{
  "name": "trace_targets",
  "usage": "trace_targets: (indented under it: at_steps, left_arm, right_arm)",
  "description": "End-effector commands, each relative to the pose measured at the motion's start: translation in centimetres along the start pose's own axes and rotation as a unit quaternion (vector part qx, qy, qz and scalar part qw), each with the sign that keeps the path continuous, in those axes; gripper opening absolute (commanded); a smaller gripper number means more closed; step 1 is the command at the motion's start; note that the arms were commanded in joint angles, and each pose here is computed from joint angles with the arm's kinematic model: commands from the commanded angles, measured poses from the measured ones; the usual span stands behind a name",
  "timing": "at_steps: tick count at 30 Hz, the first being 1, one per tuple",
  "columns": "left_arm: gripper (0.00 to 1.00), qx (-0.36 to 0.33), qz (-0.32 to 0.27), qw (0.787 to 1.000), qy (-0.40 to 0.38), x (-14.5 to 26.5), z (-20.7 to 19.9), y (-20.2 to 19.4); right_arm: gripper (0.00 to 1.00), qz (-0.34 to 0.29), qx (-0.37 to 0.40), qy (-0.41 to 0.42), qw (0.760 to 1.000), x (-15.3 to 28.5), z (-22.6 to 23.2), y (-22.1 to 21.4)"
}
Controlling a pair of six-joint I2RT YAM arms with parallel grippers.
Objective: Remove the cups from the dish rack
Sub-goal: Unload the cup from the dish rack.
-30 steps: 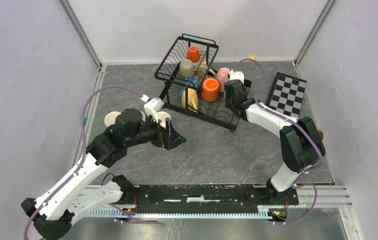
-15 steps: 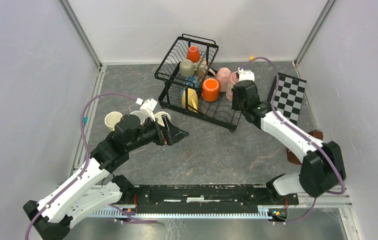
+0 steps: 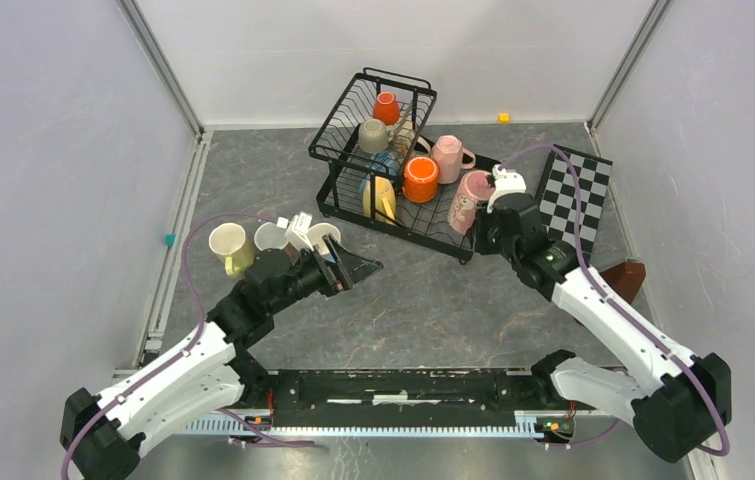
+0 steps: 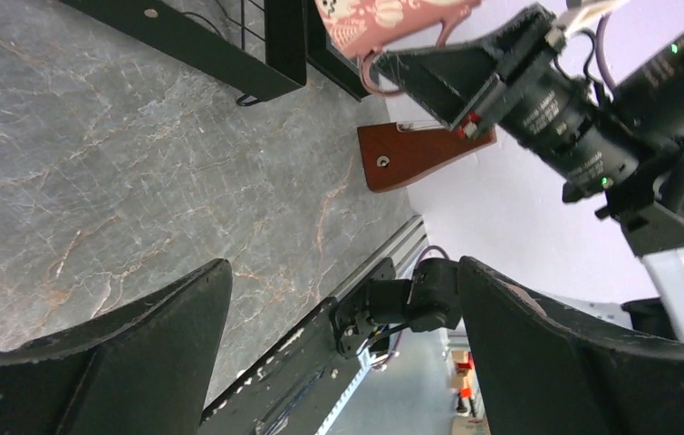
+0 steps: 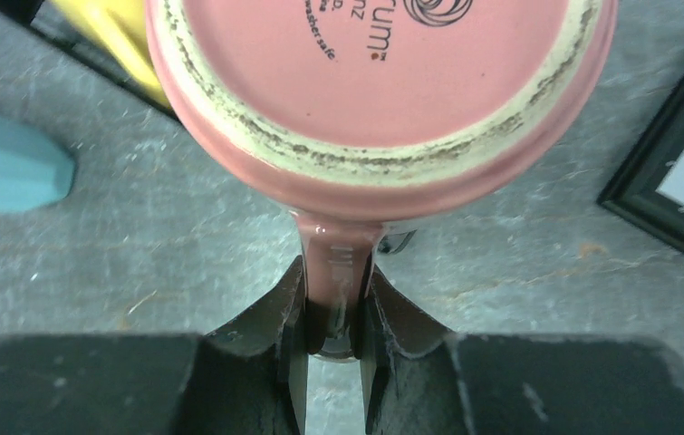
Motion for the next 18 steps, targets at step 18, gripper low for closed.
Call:
trace_targets:
  at_steps: [18]
  left_arm:
    - [1.0,0.111,-0.056,0.989,-0.079,-3.2,-0.3,1.3]
  right_arm:
    - [0.0,-0.096,-0.097,0.303,0.943,6.9,10.7,3.1]
Point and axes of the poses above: each gripper's point midway between its finger pads, its own x axis back along the fingers, its own z axis along the line the jaws close on, y = z × x, the point moved 4 cm from there along x, back along the fingers, and after that the axes turned 7 degrees about x, right-handed, at the moved point
